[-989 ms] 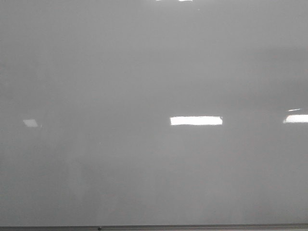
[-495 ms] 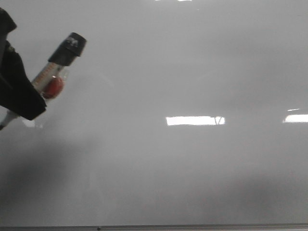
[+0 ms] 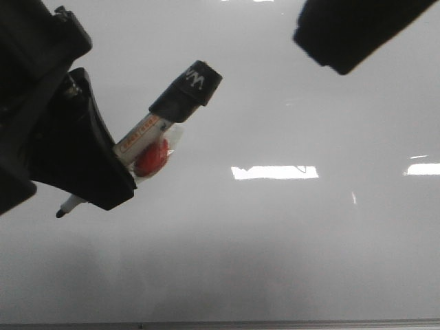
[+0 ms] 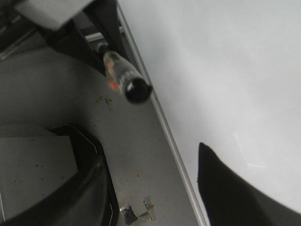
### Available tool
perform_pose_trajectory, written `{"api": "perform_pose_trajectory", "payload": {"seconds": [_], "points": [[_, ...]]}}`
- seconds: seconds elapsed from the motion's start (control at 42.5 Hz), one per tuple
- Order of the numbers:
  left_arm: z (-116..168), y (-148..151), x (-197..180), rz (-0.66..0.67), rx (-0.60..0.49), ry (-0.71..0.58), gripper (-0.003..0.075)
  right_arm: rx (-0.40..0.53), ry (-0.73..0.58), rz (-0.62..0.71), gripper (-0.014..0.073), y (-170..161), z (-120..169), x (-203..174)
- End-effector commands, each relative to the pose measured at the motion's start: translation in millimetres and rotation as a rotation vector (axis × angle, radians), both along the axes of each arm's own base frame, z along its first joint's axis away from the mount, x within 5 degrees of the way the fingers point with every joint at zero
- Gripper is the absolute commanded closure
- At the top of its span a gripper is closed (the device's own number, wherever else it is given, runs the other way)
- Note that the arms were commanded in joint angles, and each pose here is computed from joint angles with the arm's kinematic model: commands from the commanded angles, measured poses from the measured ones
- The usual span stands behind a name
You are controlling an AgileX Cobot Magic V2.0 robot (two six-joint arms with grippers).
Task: Write number 8 on whiteboard
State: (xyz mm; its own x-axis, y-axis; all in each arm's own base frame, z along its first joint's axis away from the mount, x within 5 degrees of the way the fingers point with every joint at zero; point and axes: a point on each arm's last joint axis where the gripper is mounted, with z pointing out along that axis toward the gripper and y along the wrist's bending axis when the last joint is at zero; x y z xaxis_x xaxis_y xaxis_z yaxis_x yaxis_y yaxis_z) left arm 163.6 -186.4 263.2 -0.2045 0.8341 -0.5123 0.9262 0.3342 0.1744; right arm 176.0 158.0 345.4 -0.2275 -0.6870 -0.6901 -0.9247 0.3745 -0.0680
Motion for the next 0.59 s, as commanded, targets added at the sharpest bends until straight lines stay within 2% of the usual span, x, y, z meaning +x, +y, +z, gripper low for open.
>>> {"api": "perform_pose_trajectory", "payload": {"seconds": [0.0, 0.259, 0.565], "points": [[20.9, -5.2, 0.7, -0.004, -0.095, -0.079, 0.0741, 0.051, -0.036, 0.048, 0.0123, 19.1, 14.5, 6.3], [21.1, -5.4, 0.9, -0.003, -0.098, -0.082, 0.0741, 0.01, -0.007, 0.149, 0.0123, 58.5, 2.9, 22.3], [22.9, -6.8, 2.6, 0.0, -0.12, -0.104, 0.0741, 0.003, 0.02, 0.148, 0.013, 73.2, -9.5, 36.5]]}}
